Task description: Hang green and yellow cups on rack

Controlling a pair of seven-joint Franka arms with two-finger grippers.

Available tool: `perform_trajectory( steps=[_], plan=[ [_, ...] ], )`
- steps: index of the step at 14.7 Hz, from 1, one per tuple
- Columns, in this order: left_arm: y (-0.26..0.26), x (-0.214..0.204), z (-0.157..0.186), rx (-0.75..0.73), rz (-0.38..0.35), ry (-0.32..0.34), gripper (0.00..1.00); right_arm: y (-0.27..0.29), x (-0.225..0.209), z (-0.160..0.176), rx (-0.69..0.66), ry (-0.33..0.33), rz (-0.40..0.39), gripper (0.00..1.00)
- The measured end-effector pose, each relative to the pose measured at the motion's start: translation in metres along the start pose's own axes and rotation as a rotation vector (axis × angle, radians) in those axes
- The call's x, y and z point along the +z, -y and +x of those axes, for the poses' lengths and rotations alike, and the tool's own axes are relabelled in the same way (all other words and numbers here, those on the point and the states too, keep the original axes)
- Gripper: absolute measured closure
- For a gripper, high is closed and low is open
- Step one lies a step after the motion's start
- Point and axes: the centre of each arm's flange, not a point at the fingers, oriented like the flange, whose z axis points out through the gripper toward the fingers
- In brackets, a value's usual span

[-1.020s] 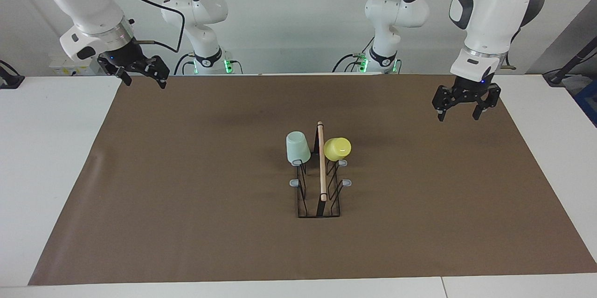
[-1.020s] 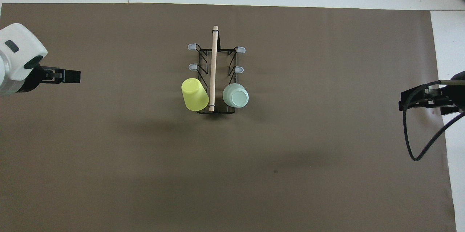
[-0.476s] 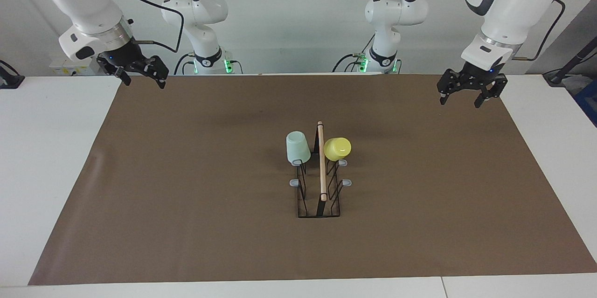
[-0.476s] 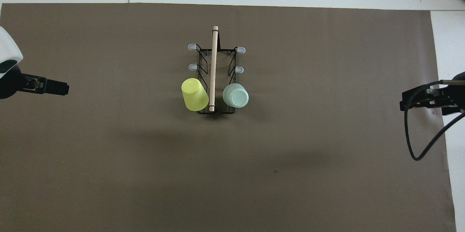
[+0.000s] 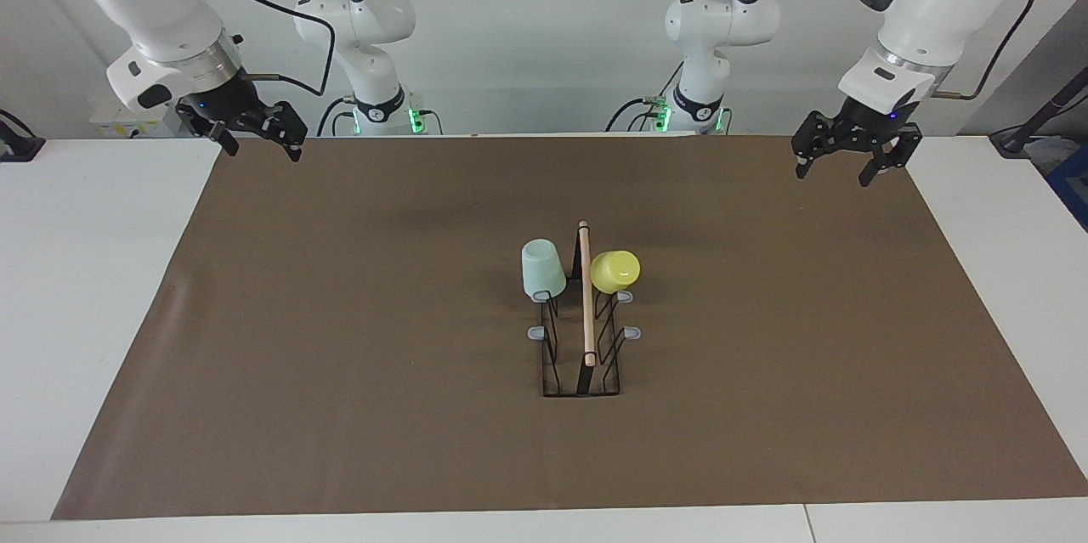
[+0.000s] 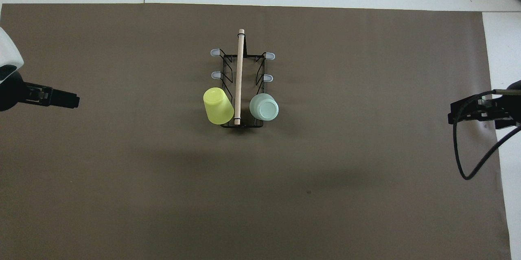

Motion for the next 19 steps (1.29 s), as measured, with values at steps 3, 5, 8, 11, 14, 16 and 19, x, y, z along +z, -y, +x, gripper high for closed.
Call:
perform_trajectory(
  steps=[3, 5, 8, 11, 14, 16, 19],
  plan=[
    [-0.0001, -0.0049, 0.0003, 0.0, -0.003, 0.013, 0.0, 0.0, 0.0, 0.0, 0.0, 0.0, 0.0, 0.0],
    [0.0002, -0.0062, -0.0015, -0.001, -0.006, 0.03, 0.0, 0.0, 0.0, 0.0, 0.0, 0.0, 0.0, 0.0],
    [-0.0002, -0.0044, -0.0031, -0.009, -0.009, 0.047, 0.0, 0.0, 0.0, 0.0, 0.0, 0.0, 0.0, 0.0],
    [-0.0004, -0.0032, -0.0027, -0.044, -0.009, 0.05, 0.0, 0.0, 0.0, 0.0, 0.0, 0.0, 0.0, 0.0],
    [-0.0006, -0.0011, -0.0026, -0.06, -0.009, 0.058, 0.0, 0.0, 0.0, 0.0, 0.0, 0.0, 0.0, 0.0],
    [-0.0005, 0.0002, -0.0023, -0.064, -0.01, 0.062, 0.0, 0.0, 0.0, 0.0, 0.0, 0.0, 0.0, 0.0],
    [0.0002, 0.0008, -0.0021, -0.068, -0.01, 0.062, 0.0, 0.0, 0.0, 0.0, 0.0, 0.0, 0.0, 0.0]
  ],
)
